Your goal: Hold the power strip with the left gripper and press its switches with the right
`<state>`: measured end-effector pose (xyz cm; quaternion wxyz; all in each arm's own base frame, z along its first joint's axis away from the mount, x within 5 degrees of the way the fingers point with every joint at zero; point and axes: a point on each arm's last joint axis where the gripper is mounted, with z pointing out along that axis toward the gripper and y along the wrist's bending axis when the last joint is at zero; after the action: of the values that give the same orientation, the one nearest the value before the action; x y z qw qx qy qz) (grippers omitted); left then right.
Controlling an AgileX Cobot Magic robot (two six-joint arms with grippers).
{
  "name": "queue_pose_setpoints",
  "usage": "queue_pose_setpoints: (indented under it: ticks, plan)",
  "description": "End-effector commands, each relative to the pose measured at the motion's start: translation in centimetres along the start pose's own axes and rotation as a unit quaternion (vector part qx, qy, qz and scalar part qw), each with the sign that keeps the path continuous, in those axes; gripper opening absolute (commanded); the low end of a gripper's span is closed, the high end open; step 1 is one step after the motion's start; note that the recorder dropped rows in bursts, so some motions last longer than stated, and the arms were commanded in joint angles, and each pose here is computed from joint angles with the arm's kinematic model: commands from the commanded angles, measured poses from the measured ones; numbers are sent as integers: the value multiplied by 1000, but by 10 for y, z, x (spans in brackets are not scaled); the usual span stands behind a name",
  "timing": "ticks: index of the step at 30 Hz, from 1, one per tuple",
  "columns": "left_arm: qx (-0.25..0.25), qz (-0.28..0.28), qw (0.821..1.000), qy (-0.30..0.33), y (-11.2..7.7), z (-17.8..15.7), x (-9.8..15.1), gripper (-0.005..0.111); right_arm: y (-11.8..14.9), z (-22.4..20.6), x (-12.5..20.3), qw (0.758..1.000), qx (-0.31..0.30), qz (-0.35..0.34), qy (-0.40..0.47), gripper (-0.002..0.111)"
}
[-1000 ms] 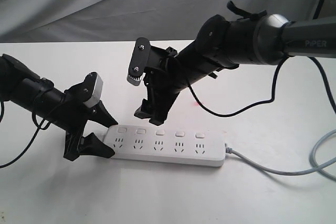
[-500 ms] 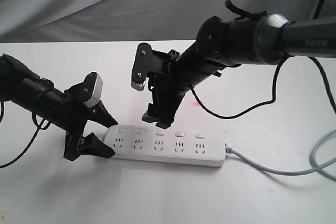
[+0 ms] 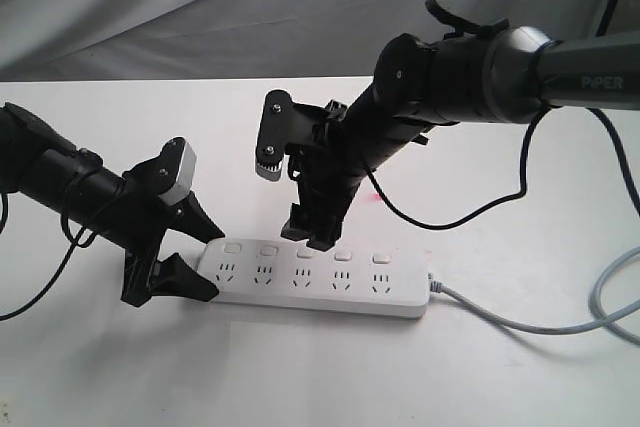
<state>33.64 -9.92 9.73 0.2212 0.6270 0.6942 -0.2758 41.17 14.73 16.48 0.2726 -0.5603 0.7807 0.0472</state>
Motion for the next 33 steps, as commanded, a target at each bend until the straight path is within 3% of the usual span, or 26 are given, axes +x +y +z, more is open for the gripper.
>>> queue_pose_setpoints:
  ticks: [1,33]
  plan:
    - [-4,1,1000,27,1,9,10,56,-4,-7,2,1000,5,7,-1,79]
    - [-4,1,1000,27,1,9,10,56,1,8,21,1000,9,26,-11,79]
